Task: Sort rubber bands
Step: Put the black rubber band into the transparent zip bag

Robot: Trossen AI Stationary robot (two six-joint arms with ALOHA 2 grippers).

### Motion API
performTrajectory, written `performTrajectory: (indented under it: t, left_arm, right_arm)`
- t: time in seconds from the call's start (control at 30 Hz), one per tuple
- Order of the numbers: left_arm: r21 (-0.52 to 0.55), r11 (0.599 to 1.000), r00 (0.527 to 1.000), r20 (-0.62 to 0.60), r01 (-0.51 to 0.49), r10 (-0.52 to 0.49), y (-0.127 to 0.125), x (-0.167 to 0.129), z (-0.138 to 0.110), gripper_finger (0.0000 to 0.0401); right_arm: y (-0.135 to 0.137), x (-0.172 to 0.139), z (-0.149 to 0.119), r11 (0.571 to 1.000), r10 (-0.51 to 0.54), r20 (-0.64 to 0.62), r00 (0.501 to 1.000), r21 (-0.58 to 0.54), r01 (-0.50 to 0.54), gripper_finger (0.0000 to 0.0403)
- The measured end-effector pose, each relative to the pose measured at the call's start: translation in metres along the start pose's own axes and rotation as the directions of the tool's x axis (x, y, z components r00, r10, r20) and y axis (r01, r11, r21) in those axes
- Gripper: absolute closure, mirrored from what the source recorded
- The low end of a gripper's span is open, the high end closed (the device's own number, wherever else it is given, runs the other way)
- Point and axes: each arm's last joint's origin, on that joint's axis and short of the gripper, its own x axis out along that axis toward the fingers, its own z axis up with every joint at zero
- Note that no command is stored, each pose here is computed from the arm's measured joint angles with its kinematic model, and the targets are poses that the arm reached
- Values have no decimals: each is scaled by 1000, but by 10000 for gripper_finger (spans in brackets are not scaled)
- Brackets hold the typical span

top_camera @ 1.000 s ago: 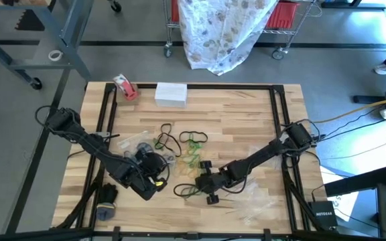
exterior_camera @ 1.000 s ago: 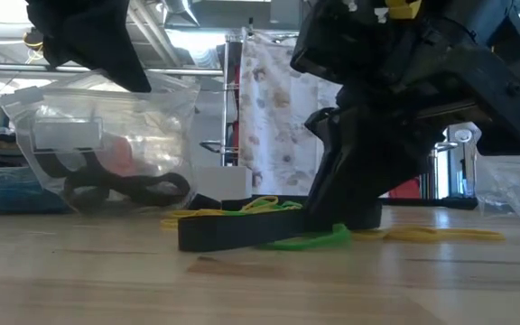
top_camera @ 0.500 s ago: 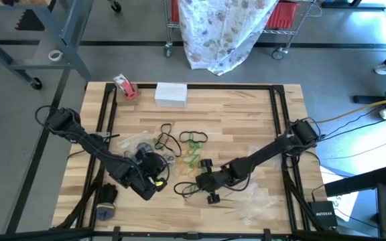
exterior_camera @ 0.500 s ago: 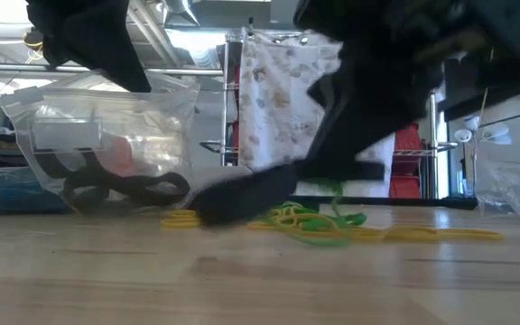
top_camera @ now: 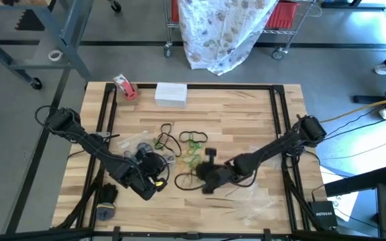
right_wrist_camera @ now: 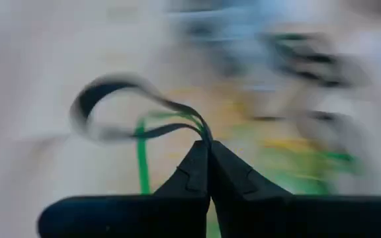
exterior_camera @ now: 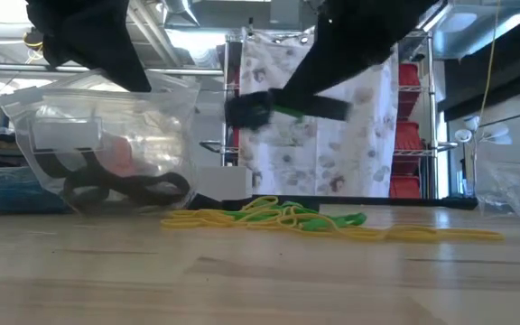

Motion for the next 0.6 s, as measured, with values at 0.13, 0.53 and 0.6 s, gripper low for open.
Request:
performTrajectory:
  t: [0.13,0.53,0.6]
  left_arm:
    - [0,1000,1000,0,0,0,0,0,0,400]
    - [-5,1000,1000,3,5,-5,-1,0,0,400]
    - [-1,1000,1000,5,11,-11,-1,0,1,400]
  right_arm:
    - [2,1,0,995,94,-22,995,-19,-95,398]
    - [-11,10,-12,987,160,-193,968,31,-157,398]
    - [-10,10,-9,989,149,-156,976,32,-146,398]
